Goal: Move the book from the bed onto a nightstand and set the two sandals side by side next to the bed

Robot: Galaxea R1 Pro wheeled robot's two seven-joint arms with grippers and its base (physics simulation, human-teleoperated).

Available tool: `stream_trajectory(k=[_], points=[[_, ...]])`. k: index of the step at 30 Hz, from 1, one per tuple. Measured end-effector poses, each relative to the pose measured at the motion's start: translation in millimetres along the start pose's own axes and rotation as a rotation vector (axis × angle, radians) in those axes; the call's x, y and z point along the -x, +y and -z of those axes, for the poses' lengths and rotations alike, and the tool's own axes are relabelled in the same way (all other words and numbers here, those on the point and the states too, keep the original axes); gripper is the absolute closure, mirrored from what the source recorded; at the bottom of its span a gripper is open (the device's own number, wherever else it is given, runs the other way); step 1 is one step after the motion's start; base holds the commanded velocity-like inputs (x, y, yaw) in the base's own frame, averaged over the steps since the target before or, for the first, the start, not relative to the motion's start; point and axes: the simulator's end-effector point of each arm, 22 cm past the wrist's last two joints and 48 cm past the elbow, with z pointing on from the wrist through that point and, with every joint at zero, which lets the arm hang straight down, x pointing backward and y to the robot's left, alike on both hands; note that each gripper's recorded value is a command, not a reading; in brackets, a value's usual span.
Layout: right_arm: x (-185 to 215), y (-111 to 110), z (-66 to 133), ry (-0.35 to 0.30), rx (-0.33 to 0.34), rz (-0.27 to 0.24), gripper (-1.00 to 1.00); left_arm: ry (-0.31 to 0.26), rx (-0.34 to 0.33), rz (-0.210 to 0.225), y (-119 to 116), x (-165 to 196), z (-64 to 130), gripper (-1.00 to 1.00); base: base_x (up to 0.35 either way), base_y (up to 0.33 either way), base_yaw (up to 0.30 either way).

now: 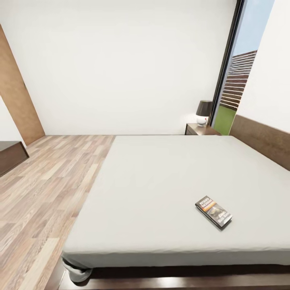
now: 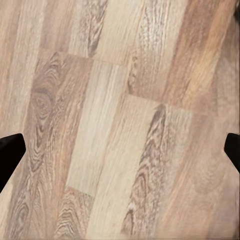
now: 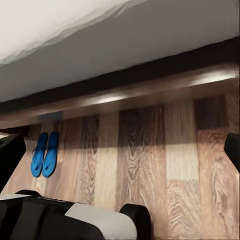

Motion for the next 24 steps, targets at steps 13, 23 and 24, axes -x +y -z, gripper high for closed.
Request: stream_trajectory(k=[13,23,24], points=[[-71.2,-27.8,23.7,0.094,-0.215,-0.093,-1.00,0.015,-0.085,0.019,-60.0,-6.8,20.4,-1.00,0.000,0.000,0.000],[-136.5,-31.7,25.8,0.220,-0.391,-0.136,-1.00,0.024,-0.131,0.029,-92.2,-8.4,38.6,-1.00,0.000,0.000,0.000],[-143.2,-31.0,24.8,0.233,-0.409,-0.138,-1.00,0.025,-0.136,0.031,-96.1,-8.8,40.5,-1.00,0.000,0.000,0.000]])
